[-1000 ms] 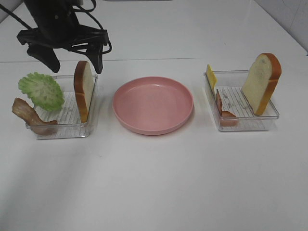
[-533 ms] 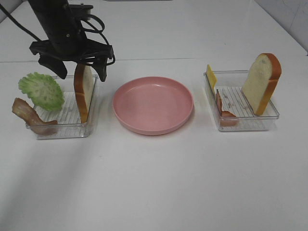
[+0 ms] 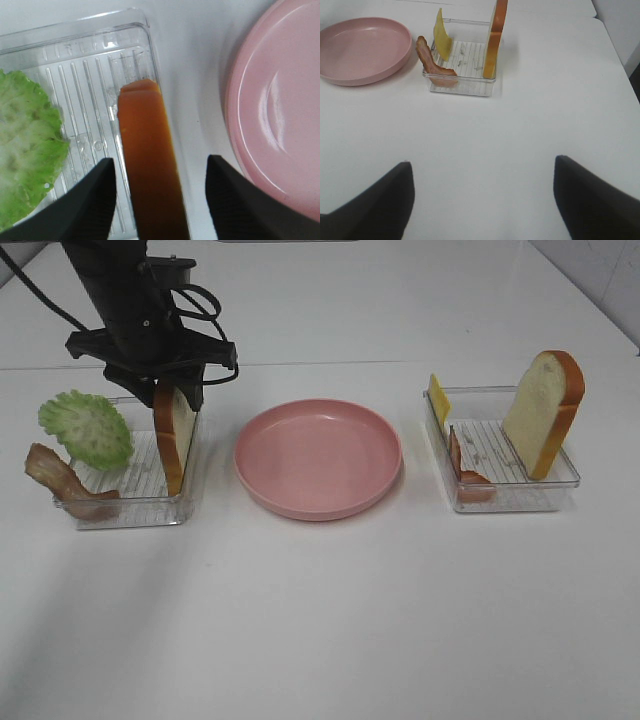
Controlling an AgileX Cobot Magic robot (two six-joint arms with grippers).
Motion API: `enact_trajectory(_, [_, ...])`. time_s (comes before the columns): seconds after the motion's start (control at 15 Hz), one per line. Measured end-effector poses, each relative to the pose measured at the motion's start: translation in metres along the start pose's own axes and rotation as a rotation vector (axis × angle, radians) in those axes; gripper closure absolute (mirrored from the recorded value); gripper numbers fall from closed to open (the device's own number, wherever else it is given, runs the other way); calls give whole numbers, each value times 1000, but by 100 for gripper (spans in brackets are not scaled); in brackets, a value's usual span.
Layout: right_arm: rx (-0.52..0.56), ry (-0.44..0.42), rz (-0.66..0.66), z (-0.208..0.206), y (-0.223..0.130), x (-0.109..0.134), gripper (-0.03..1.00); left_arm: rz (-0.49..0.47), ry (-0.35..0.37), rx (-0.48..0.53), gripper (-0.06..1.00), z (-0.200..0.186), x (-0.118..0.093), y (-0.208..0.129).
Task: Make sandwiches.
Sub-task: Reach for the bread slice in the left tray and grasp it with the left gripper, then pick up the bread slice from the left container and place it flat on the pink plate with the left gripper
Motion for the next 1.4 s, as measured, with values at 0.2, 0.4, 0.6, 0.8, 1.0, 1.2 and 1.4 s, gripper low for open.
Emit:
enact_trajectory(0.2, [0, 0, 0, 0, 0, 0, 24, 1, 1, 0, 65, 0, 0, 0])
enact_trajectory(0.4, [0, 0, 0, 0, 0, 0, 24, -29, 6, -2, 73, 0, 1, 0])
enact_trajectory(0.6, [0, 0, 0, 0, 0, 0, 24, -68, 17, 34, 73, -6, 1, -2])
enact_trajectory(0.8, [0, 0, 0, 0, 0, 0, 24, -75, 30, 89, 73, -32, -2, 2])
enact_trajectory(1.0, [0, 0, 0, 0, 0, 0, 24, -59, -50, 17, 73, -61, -16, 22])
enact_trajectory(1.2, [0, 0, 0, 0, 0, 0, 24, -34, -240, 0, 73, -86, -43, 29])
enact_trajectory(1.4, [0, 0, 0, 0, 0, 0, 24, 33, -469, 28, 73, -79, -73, 27])
Point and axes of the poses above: a point on each arm's last joint axis where the gripper is mounted, z pointing out along that axis toward the gripper, x along the wrist's bending axis when the last joint is at zero, y = z × x, the point moved 5 cm from there along z, pointing out along that axis toward the gripper, and after that the axes turned 8 degrees about -z, right-handed, at the moved point
